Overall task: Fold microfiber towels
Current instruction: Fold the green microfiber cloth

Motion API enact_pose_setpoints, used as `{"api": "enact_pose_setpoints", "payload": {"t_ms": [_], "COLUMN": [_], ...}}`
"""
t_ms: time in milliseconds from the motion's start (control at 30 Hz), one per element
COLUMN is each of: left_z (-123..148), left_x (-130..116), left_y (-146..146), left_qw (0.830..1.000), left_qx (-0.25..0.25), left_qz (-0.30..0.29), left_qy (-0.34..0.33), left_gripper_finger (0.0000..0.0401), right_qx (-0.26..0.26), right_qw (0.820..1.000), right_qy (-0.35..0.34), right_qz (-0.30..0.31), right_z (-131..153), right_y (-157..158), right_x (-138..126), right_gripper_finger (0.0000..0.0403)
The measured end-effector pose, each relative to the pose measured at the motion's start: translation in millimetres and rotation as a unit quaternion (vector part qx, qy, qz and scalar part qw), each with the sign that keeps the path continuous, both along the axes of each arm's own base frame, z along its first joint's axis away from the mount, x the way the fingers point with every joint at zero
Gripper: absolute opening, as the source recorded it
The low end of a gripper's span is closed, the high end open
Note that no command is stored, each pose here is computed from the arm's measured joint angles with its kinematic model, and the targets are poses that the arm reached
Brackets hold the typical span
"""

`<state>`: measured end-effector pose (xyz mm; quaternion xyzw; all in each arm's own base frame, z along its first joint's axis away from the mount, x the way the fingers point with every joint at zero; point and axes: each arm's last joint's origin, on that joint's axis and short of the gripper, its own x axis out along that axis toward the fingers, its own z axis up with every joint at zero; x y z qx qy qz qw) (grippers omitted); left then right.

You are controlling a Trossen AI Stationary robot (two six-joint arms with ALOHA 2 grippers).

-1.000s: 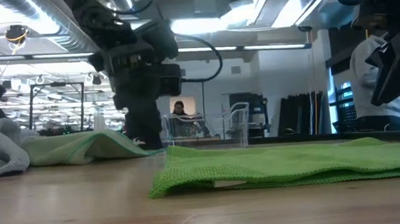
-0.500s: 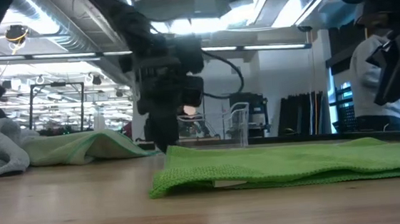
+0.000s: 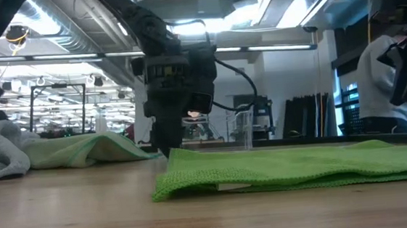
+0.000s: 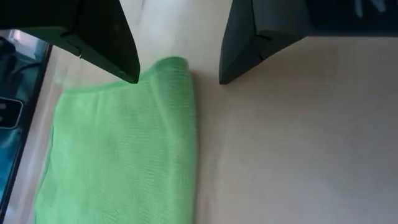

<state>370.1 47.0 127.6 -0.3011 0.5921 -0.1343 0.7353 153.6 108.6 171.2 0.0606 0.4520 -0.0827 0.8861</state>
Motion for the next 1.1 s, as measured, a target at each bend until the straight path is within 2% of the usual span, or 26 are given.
{"api": "enact_pose_setpoints", "payload": {"t_ms": [167,300,567,700,900,1000,1100], "left_z": [0.0,-1.1,-1.5,-1.3,1.8,14.6,35.7], "left_x": [1.0,2.3,5.2,6.8,10.0,14.4,23.3], "left_y": [-10.1,-13.6,-8.4,-7.5,-3.7,4.1,7.0], "left_qw": [1.000,1.000,0.999,0.999,0.999,0.998,0.988], "left_qx": [-0.002,0.024,0.030,0.036,0.042,0.065,0.145], "left_qz": [-0.013,-0.015,-0.009,-0.007,-0.003,-0.004,-0.029], "left_qy": [0.001,0.001,-0.016,-0.025,-0.027,-0.018,-0.030], "left_gripper_finger": [0.0216,0.0215,0.0215,0.0215,0.0215,0.0215,0.0215], "right_qx": [-0.005,-0.004,0.011,0.000,0.027,0.007,0.004], "right_qw": [1.000,1.000,1.000,0.999,1.000,1.000,0.999], "right_qy": [0.000,-0.001,-0.020,-0.038,-0.006,0.006,0.030], "right_qz": [0.006,0.006,0.005,-0.025,0.000,-0.012,-0.016], "right_z": [0.0,0.1,2.3,2.3,-17.2,-27.2,-35.5], "right_y": [-0.1,0.1,2.6,0.5,2.8,0.5,-3.4], "right_x": [0.1,0.3,3.4,4.9,15.6,22.1,27.3], "right_gripper_finger": [0.0123,0.0123,0.0123,0.0123,0.0123,0.0123,0.0123]}}
